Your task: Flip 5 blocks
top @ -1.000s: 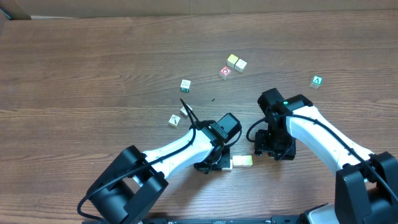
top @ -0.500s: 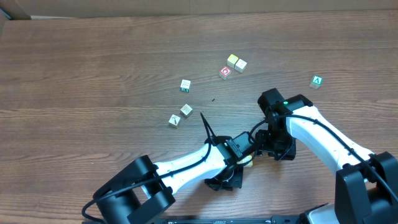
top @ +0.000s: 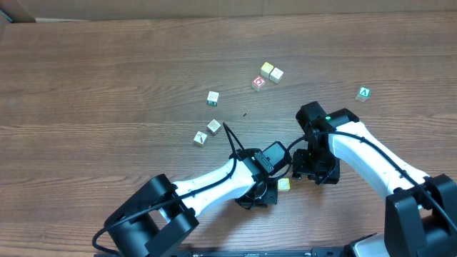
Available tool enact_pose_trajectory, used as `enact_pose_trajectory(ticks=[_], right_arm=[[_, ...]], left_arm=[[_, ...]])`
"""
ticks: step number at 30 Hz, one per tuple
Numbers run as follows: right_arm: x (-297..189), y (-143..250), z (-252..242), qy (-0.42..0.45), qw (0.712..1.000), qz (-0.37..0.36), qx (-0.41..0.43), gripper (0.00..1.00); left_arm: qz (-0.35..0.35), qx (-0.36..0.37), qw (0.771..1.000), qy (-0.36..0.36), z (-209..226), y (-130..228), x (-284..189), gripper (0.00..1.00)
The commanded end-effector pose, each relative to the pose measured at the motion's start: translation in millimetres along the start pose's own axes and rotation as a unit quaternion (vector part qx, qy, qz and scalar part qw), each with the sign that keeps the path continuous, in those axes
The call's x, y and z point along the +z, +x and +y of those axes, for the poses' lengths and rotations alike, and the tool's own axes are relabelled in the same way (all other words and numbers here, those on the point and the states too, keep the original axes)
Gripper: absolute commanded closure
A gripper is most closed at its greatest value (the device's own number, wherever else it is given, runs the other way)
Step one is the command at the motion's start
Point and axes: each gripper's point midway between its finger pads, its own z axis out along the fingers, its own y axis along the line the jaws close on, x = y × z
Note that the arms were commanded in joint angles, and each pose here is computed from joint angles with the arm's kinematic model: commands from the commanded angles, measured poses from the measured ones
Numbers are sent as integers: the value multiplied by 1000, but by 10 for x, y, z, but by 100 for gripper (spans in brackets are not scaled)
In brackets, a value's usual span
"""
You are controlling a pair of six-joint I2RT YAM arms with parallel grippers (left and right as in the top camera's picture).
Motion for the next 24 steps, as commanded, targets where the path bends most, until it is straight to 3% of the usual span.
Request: enact_pose_trajectory(ticks=[1,24], right_arm=[[11,7,-9,-1,1000,1,0,35],[11,5,-8,-1,1000,1,0,35]], left_arm=[[-6,1,1000,-7,23,-45,21,96],[-27,11,1000,-8,9,-132,20,96]])
